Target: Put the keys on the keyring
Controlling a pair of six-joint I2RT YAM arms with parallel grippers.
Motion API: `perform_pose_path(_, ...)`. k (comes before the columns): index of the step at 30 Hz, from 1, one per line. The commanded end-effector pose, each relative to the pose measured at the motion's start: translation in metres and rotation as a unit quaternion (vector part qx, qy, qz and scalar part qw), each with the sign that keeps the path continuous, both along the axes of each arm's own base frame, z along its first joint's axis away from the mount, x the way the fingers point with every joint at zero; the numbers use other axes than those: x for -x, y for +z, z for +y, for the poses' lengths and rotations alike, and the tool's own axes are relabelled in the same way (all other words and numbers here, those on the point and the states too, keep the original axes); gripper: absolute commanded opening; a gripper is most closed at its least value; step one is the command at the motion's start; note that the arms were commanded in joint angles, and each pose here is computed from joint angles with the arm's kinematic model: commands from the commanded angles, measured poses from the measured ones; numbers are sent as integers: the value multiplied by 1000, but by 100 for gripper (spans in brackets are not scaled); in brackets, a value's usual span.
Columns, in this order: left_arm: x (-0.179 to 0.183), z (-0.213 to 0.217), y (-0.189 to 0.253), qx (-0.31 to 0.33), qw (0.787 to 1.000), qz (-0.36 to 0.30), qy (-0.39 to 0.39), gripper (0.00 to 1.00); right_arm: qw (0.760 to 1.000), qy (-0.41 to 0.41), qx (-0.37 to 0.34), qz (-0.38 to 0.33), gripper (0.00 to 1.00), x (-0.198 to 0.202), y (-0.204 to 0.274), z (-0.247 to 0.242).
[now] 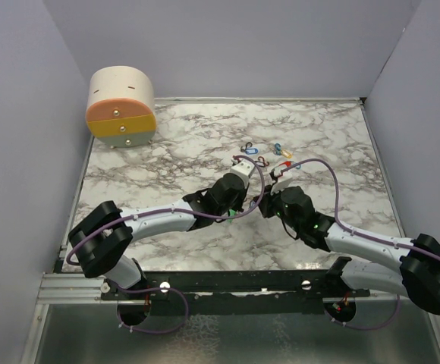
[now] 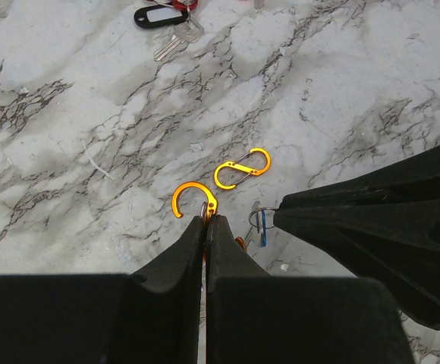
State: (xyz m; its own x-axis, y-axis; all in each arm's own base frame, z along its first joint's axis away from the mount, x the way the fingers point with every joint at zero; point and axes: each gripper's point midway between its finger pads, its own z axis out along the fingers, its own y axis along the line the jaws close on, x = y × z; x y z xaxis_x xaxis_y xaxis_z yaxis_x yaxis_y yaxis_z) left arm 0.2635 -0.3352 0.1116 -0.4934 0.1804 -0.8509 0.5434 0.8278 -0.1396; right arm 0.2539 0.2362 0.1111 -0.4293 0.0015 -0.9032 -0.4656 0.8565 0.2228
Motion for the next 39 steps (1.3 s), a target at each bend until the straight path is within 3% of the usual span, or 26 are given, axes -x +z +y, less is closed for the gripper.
perform_pose_path(1,0,-14,8,13,1000,-1,-10,0,999,-7,-20,-38,1,-11,24,6)
perform_pose_path(39,-3,-21,11,6,1000,-10,-14,0,999,21,-22,-42,1,-6,24,13)
